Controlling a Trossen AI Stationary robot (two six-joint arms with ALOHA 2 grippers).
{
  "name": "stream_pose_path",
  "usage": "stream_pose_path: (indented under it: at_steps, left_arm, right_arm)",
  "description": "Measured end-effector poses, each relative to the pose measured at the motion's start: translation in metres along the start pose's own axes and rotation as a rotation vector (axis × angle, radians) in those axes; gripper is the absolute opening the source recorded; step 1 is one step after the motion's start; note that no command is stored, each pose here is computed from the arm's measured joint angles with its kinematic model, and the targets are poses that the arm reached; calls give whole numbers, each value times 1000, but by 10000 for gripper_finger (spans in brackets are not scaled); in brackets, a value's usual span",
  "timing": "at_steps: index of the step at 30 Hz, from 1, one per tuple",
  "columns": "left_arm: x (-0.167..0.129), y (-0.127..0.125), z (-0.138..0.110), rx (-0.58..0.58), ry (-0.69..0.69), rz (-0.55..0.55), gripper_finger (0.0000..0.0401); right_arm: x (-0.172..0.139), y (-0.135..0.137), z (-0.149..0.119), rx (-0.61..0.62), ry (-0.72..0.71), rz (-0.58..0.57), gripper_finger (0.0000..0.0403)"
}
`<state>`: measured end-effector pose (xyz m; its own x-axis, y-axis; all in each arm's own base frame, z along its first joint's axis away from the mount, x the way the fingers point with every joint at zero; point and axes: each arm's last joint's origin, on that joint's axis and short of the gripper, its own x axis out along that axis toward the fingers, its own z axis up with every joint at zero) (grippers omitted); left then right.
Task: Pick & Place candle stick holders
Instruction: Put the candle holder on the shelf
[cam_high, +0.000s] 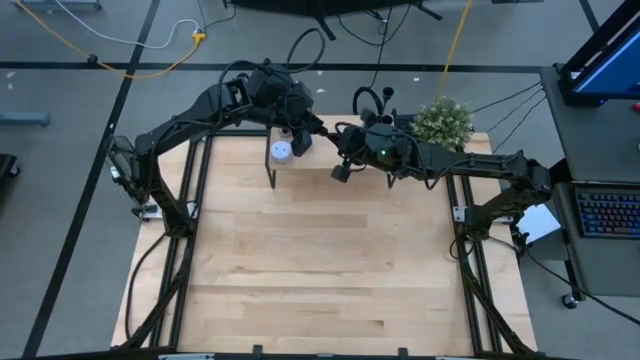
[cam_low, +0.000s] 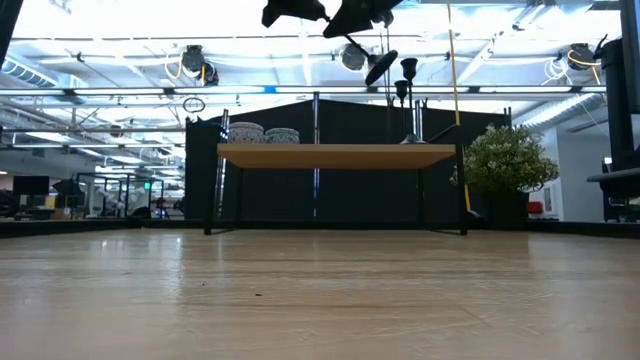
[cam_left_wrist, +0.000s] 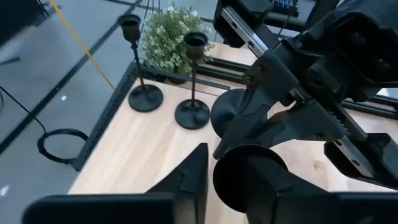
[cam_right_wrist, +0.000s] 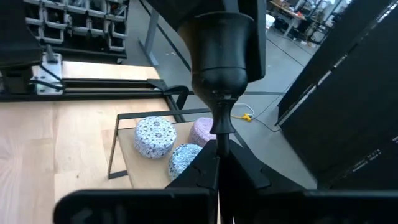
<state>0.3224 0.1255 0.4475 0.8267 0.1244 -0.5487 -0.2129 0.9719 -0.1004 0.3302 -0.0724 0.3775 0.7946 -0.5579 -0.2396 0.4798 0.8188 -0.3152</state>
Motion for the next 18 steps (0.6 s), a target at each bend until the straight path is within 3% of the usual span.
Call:
stream_pose_path:
  at_steps: [8, 18]
  left_arm:
    - [-18, -3, 2, 24, -26, 62, 140]
    - [-79, -13, -1, 68, -86, 148, 183]
  right_arm:
    - [0, -1, 3, 22, -27, -11, 4]
    - [0, -11, 9, 123, -78, -62, 3]
